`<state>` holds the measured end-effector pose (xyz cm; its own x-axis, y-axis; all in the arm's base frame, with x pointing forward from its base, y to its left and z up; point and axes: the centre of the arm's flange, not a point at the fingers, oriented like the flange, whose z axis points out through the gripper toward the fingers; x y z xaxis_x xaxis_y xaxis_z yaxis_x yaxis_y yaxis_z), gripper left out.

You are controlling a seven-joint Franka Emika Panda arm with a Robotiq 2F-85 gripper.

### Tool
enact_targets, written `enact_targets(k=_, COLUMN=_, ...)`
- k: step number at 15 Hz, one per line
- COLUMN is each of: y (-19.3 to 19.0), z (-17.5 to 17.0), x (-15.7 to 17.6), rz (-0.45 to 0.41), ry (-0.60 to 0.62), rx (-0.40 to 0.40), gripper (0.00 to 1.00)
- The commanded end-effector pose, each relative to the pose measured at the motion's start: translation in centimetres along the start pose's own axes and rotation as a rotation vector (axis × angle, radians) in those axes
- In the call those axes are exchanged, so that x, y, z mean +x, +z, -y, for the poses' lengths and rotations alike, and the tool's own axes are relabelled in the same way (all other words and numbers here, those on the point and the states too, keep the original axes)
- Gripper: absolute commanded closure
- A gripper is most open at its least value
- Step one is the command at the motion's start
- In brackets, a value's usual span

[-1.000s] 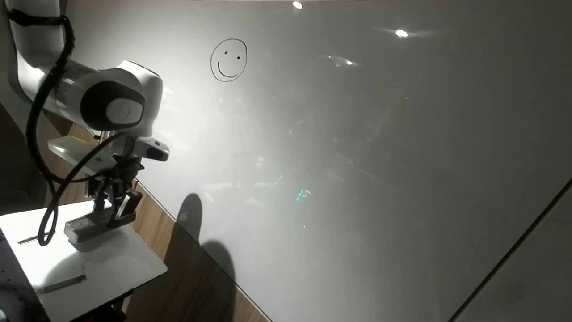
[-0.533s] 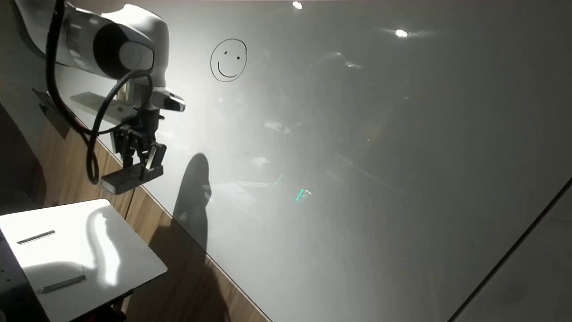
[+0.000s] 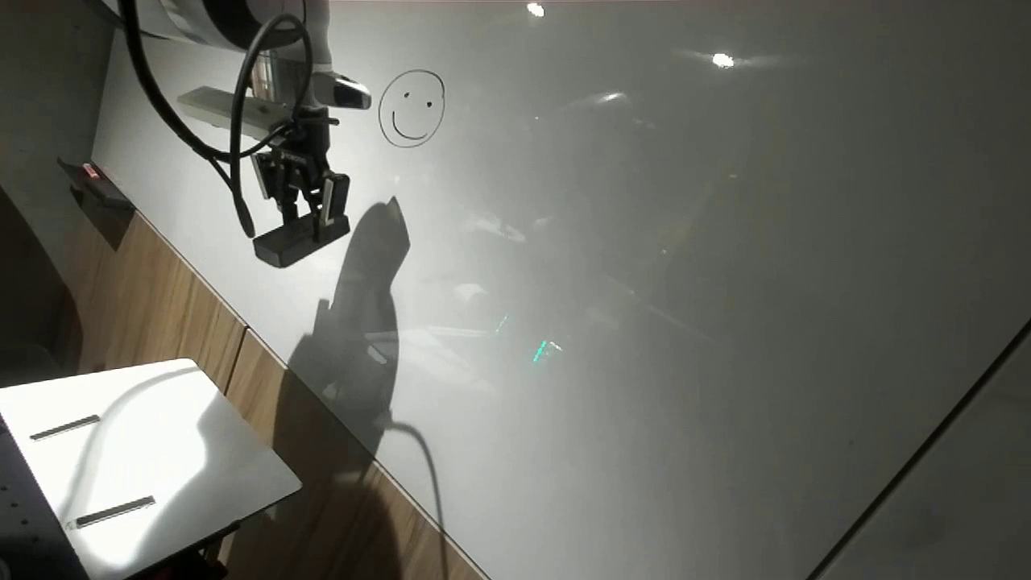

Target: Erase the drawing on the white board

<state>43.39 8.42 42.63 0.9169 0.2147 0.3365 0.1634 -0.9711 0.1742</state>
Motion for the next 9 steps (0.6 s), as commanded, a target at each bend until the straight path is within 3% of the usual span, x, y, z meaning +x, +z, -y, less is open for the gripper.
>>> enact_targets(k=1, y=-3.9, z=-2.5, x=3.1, rz=-0.059, ry=0.056, rx=-0.023, gripper=0.7)
enact_targets(k=6, y=-8.1, z=-6.0, x=5.7, rz=-0.133, ry=0.121, rx=-0.048, gripper=0.7)
enact_targets(k=9, y=-8.6, z=-6.0, x=6.2, rz=-0.128, ry=0.13, rx=-0.054, gripper=0.7)
